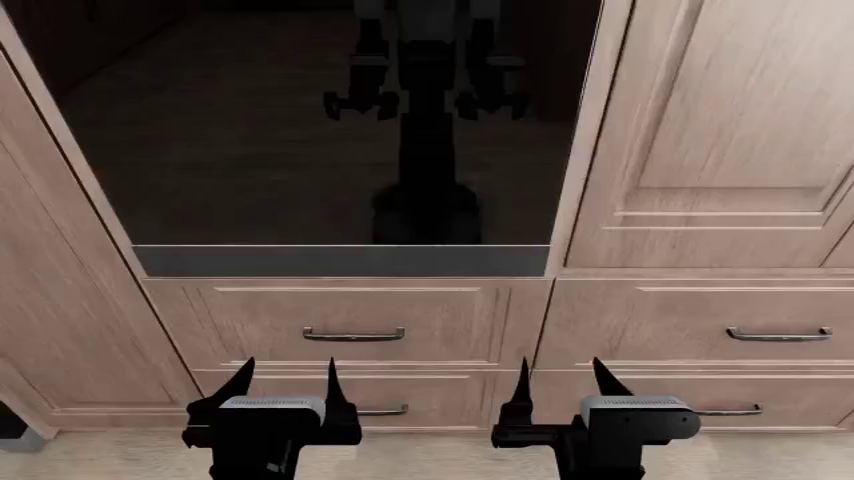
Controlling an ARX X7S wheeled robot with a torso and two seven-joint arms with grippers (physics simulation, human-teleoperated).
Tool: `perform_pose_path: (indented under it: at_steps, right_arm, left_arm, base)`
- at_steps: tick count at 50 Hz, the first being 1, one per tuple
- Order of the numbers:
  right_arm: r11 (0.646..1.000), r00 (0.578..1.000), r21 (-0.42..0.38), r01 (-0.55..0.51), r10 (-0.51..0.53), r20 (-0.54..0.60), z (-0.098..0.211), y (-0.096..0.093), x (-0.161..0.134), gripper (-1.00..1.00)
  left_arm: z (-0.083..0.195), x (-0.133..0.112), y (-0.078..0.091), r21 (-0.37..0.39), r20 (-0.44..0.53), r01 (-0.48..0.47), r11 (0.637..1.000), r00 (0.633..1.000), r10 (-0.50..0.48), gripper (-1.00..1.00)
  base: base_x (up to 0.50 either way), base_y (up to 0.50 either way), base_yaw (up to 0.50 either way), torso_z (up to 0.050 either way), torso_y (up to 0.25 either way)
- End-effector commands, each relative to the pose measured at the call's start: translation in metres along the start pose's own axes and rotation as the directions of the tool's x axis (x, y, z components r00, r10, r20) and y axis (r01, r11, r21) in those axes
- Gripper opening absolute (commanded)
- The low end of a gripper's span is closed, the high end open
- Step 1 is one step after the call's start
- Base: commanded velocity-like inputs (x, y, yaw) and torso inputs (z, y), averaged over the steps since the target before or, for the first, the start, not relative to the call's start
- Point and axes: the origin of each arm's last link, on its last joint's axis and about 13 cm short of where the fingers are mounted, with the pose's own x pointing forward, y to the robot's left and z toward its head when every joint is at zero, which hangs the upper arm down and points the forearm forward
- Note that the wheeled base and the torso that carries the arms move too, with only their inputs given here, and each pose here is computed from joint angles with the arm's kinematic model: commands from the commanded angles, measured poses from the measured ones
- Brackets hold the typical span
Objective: Close the microwave door
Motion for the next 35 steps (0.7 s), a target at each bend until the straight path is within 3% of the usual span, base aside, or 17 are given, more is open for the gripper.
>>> perform_pose_path:
  at_steps: [1,15,20,26,35]
  right_arm:
    - [1.0,1.0,0.001,-0.001,0.001,0.0,0.0,0.0,0.0,1.0]
    - [1.0,1.0,0.009,-0.003,0.003,-0.001,-0.001,0.001,-0.001,1.0]
    - [1.0,1.0,-0.013,-0.024,0.024,0.004,0.005,0.001,0.001,1.0]
    - [0.999,0.998,-0.028,-0.025,0.026,0.05,0.027,0.0,0.001,1.0]
    - [0.996,0.983,-0.08,-0.028,0.042,0.18,0.093,-0.001,0.003,1.0]
  left_arm:
    - [0.0,0.0,0.0,0.0,0.0,-0.001,1.0,1.0,0.001,1.0]
    - [0.0,-0.001,0.0,0.014,0.011,-0.006,1.0,1.0,0.006,1.0]
    - [0.009,-0.001,-0.002,0.015,0.055,0.014,1.0,0.998,-0.015,1.0]
    - [0.048,0.003,-0.004,-0.052,0.114,0.009,0.999,0.993,-0.003,1.0]
    - [0.135,0.002,-0.005,-0.152,0.265,0.035,0.988,0.964,0.006,1.0]
  base:
    - [0.0,0.0,0.0,0.0,0.0]
    - [0.0,0.0,0.0,0.0,0.0]
    - [0.0,0.0,0.0,0.0,0.0]
    - [0.0,0.0,0.0,0.0,0.0]
    - [0.0,0.0,0.0,0.0,0.0]
